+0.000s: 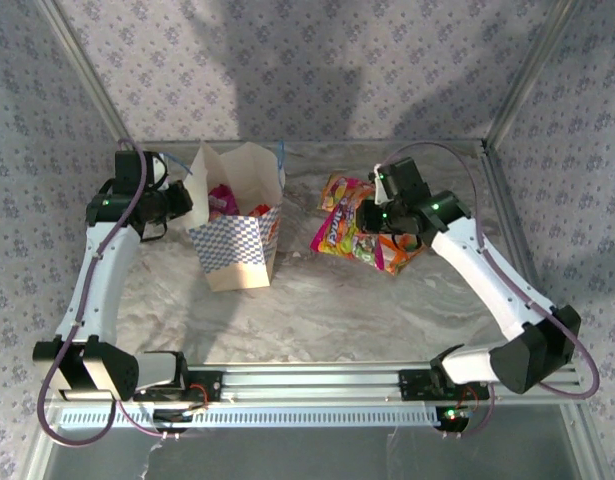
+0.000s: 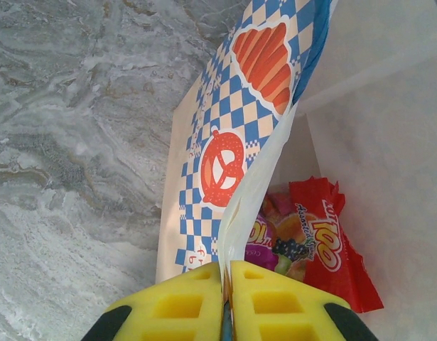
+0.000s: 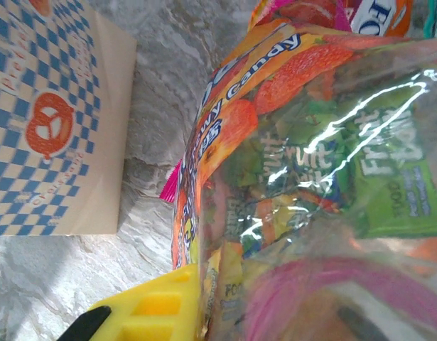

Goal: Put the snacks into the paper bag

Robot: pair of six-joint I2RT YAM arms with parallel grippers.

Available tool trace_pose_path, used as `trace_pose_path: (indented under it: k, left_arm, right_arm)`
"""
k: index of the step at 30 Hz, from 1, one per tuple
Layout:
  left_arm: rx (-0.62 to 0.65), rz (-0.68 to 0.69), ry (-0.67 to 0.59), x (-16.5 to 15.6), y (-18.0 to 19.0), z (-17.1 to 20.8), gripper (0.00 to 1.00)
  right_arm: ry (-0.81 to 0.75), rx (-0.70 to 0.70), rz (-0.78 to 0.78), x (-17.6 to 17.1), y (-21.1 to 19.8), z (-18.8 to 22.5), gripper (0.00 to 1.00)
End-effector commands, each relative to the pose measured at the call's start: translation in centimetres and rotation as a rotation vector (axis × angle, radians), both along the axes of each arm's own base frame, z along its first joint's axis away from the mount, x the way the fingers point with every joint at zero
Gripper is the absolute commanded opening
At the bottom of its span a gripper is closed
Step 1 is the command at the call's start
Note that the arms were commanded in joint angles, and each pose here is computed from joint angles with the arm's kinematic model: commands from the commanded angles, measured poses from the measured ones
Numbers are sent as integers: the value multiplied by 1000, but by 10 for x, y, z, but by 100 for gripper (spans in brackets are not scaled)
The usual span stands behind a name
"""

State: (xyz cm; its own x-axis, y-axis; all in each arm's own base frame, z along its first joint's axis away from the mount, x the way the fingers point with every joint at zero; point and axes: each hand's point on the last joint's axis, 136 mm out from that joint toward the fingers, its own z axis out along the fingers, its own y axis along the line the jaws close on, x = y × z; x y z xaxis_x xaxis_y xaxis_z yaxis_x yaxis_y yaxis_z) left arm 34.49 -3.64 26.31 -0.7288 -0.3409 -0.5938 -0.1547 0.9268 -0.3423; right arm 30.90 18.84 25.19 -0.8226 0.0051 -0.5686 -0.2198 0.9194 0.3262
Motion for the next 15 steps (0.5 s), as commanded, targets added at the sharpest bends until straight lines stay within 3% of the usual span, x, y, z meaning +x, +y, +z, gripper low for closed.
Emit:
trace_pose_path:
  k: [1, 15]
  left_arm:
    - [9, -8, -37, -2, 1, 17, 10]
    - [-18, -26, -84, 1, -5, 34, 14]
  right_arm:
    - [-213, 64, 14, 5, 3, 73, 15]
    - [-394, 26, 88, -5, 15, 134, 14]
